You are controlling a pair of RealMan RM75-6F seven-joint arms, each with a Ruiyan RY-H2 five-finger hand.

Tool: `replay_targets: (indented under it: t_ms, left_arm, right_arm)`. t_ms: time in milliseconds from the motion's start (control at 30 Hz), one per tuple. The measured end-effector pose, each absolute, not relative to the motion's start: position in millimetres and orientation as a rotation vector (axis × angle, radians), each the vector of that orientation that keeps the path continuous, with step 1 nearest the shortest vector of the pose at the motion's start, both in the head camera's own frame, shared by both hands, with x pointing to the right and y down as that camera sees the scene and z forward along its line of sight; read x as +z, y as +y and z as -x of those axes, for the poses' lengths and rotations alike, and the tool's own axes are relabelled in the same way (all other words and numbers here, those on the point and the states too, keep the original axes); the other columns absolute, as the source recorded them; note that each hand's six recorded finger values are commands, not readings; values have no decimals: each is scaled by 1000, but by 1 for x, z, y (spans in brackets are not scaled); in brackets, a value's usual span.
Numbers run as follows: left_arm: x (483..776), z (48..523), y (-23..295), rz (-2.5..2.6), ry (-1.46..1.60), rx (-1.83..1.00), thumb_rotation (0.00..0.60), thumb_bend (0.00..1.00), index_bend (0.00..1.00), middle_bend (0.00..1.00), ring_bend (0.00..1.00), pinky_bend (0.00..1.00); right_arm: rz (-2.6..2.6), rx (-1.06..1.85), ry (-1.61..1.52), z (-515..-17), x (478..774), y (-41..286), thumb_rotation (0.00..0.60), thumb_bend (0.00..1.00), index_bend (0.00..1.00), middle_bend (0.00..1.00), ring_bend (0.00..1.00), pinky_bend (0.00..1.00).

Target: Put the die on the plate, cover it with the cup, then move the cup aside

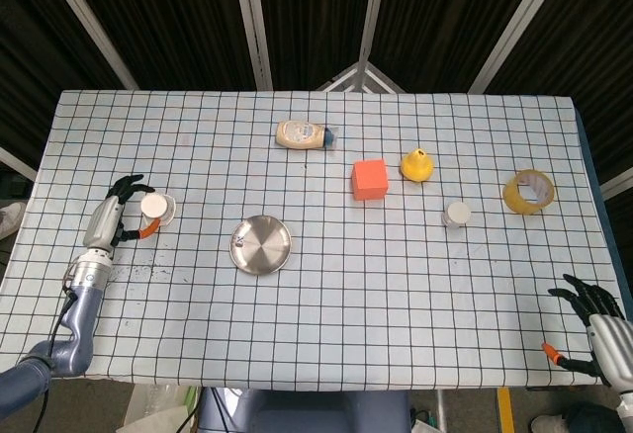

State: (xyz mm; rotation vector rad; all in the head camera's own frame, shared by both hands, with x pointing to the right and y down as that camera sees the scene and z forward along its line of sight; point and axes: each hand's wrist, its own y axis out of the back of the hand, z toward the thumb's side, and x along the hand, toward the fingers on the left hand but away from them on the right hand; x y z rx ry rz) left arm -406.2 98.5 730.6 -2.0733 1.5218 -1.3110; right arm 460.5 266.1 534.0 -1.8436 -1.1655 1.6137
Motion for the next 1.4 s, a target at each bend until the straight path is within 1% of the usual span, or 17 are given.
replay_targets:
  t_ms: [100, 200, 367, 433, 633, 767, 800, 900, 933, 1000, 1067, 1167, 1267, 1400]
  left_arm:
    - [732, 407, 100, 2076, 1504, -1325, 600, 524, 261, 53, 0, 37]
    - [733, 408, 100, 2084, 1494, -1339, 600, 451, 191, 31, 0, 37]
    - [732, 406, 102, 2101, 1458, -1347, 600, 232, 24, 0, 0, 33]
    - [729, 406, 101, 2104, 1462, -1332, 600, 184, 1, 0, 0, 32]
    - [709, 410, 94, 2077, 1528, -1233, 600, 149, 0, 0, 0, 29]
    - [688, 409, 86, 2044, 1581, -1119, 600, 149, 0, 0, 0, 29]
    - [682, 407, 85, 2040, 1580, -1090, 600, 152, 3, 0, 0, 29]
    - [662, 397, 82, 2036, 1536, -994, 600, 200, 97, 1, 0, 30]
    - [655, 393, 82, 2035, 1514, -968, 600, 240, 153, 13, 0, 30]
    - [641, 383, 84, 2033, 1452, -931, 600, 289, 206, 22, 0, 30]
    - [626, 374, 90, 2022, 1375, -905, 600, 303, 276, 37, 0, 26]
    - [601, 369, 104, 1967, 1280, -901, 600, 304, 313, 67, 0, 17]
    - [576, 373, 123, 1861, 1198, -944, 600, 304, 320, 91, 0, 17]
    - [539, 393, 156, 1653, 1133, -1043, 600, 304, 306, 63, 0, 17]
  right_arm:
    - [1844, 1615, -1167, -461, 534, 266, 600, 229, 252, 95, 86, 0]
    - [1843, 1618, -1167, -461, 535, 266, 600, 229, 252, 94, 86, 0]
    - [1841, 1616, -1172, -461, 534, 266, 600, 229, 252, 95, 86, 0]
    - [1841, 1620, -1172, -461, 535, 266, 600, 229, 252, 95, 86, 0]
    - [1855, 1614, -1164, -458, 536, 266, 600, 229, 252, 95, 86, 0]
    - [1863, 1605, -1164, -455, 536, 266, 600, 229, 252, 95, 86, 0]
    - [1864, 1603, -1165, -455, 536, 266, 600, 229, 252, 95, 86, 0]
    - [1869, 1592, -1166, -452, 535, 265, 600, 229, 252, 95, 86, 0]
    - [1870, 1589, -1165, -452, 534, 264, 600, 229, 252, 95, 86, 0]
    - [1870, 1585, -1163, -451, 533, 264, 600, 229, 252, 95, 86, 0]
    - [1868, 1579, -1161, -451, 531, 264, 600, 229, 252, 95, 86, 0]
    - [1845, 1570, -1155, -452, 527, 263, 600, 229, 252, 95, 86, 0]
    - [1804, 1553, -1150, -452, 520, 260, 600, 229, 252, 95, 86, 0]
    - [1749, 1510, -1163, -449, 509, 257, 600, 229, 252, 95, 84, 0]
